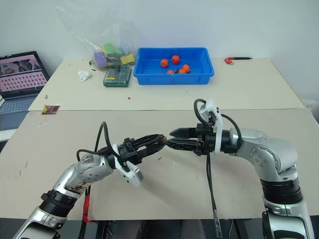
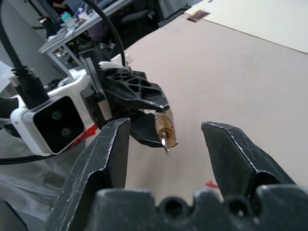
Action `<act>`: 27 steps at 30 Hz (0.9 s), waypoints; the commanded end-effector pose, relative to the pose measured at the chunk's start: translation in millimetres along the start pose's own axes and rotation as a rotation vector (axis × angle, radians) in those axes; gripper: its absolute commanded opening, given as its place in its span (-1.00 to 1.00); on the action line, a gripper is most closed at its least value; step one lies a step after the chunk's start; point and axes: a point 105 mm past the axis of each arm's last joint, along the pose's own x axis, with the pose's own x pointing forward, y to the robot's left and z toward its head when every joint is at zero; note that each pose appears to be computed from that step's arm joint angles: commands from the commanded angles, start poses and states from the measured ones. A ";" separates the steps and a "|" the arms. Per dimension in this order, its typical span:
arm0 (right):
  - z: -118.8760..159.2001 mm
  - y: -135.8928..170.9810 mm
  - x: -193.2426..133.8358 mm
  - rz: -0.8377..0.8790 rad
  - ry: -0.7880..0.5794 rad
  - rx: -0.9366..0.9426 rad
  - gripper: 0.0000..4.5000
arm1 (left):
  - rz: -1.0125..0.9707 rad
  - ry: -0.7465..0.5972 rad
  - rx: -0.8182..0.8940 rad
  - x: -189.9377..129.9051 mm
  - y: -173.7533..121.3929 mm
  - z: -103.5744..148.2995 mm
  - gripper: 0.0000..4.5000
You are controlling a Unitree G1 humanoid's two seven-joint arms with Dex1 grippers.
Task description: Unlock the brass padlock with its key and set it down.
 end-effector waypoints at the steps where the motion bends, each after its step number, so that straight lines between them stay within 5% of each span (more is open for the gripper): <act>1: 7.0 9.6 -1.0 0.028 -0.008 -0.040 0.30 | 0.046 -0.027 0.002 3.1 11.0 7.5 -0.63; 24: 1.4 -3.6 11.4 -0.013 -0.014 -0.058 0.30 | 0.042 -0.024 -0.001 3.3 12.2 8.6 -0.63; 27: 1.5 -1.0 14.1 0.003 -0.019 -0.047 -0.12 | 0.045 -0.026 0.007 3.4 12.9 9.3 -0.63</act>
